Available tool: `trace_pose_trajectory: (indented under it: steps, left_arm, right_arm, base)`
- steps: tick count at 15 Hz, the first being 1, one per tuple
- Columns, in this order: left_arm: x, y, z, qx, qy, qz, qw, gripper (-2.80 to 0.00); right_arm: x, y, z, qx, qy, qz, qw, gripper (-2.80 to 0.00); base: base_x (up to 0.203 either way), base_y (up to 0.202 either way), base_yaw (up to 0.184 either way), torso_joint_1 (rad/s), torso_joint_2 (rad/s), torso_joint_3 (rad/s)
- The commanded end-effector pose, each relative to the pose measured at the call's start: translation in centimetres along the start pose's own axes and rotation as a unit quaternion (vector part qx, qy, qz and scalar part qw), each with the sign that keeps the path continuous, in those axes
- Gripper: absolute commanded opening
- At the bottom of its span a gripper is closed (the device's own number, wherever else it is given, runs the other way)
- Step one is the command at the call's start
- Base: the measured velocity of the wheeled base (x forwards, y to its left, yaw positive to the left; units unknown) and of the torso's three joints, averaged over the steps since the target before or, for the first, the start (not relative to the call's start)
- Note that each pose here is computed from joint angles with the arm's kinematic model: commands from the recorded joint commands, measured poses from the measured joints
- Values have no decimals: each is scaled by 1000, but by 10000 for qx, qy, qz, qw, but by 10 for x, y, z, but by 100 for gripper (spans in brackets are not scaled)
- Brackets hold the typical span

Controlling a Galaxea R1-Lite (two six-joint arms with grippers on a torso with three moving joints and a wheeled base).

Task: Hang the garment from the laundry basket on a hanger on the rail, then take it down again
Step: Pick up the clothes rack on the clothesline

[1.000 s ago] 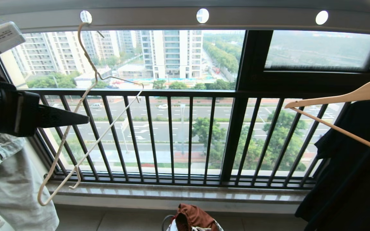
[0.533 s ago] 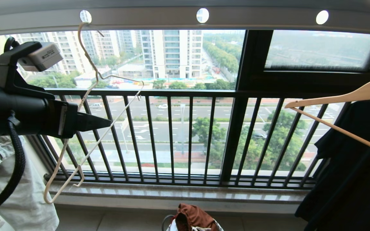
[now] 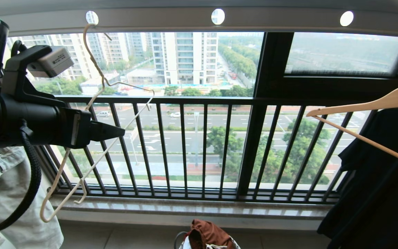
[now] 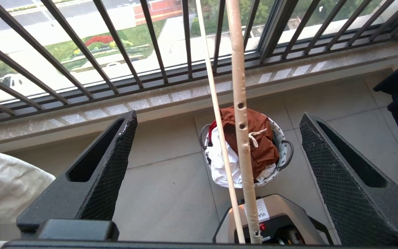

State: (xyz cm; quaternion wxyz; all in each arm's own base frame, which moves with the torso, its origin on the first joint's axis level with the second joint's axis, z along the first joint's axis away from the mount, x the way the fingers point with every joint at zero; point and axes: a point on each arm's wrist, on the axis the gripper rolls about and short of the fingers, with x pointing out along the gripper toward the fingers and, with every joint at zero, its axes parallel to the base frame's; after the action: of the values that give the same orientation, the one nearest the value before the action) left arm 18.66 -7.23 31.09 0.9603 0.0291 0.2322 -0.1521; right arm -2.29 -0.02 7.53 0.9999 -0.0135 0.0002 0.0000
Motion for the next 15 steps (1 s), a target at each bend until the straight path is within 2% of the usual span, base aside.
trace_pose_trajectory:
  steps: [1, 6, 8, 15]
  left_arm:
    - [0, -3, -1, 21, 4, -39, 10000, -280]
    - [1, -4, -5, 56, 73, -72, 9999, -280]
    - [-2, -4, -5, 62, 30, 37, 10000, -280]
    - [-32, 0, -4, 28, -381, 220, 9990, -280]
  right_arm:
    - [0, 0, 0, -3, 6, 0, 10000, -280]
    - [0, 0, 0, -3, 6, 0, 10000, -280]
    - [0, 0, 0, -3, 6, 0, 10000, -280]
    - [0, 0, 0, -3, 6, 0, 10000, -280]
  base:
    - [0, 0, 0, 0, 0, 0]
    - [0, 0, 0, 0, 0, 0]
    - [0, 0, 0, 0, 0, 0]
    - [0, 0, 0, 0, 0, 0]
